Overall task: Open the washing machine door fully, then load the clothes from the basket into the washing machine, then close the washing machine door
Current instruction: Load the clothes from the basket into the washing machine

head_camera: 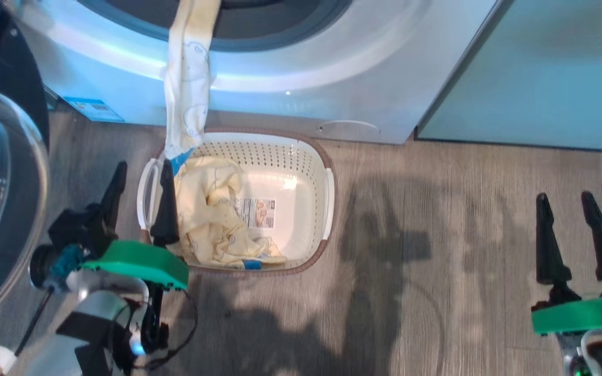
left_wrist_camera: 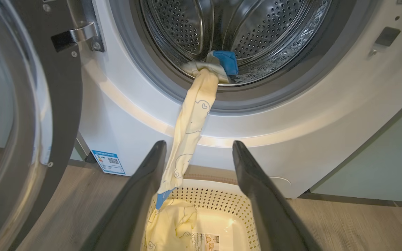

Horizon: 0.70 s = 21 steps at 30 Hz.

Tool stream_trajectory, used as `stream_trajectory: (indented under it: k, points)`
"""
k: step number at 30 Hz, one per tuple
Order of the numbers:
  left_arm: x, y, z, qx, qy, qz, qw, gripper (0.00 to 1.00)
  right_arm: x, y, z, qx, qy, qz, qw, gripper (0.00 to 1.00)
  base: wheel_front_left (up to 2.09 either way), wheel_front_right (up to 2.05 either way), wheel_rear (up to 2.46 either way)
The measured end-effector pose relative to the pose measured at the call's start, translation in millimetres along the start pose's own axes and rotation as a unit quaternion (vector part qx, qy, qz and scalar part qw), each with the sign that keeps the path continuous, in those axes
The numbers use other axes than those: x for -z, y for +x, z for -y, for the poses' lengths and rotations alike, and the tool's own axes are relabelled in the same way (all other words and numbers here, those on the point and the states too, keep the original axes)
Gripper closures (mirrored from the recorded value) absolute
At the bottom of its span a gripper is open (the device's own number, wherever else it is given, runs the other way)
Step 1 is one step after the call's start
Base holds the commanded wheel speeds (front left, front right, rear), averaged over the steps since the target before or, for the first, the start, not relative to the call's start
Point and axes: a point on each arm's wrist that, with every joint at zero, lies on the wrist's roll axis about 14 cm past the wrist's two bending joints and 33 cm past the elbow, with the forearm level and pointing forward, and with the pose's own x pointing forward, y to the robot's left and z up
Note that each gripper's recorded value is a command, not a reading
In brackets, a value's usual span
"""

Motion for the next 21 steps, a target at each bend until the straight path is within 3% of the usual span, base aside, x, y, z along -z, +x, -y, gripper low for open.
stream_trajectory:
  k: [21]
  points:
    - [-1.3,-10.0,3.5,0.006,-0.005,0.000,1.000,0.00,-7.7,-10.2,-3.1,-0.004,-0.005,0.007,1.000,0.00,0.00,0.00,0.00]
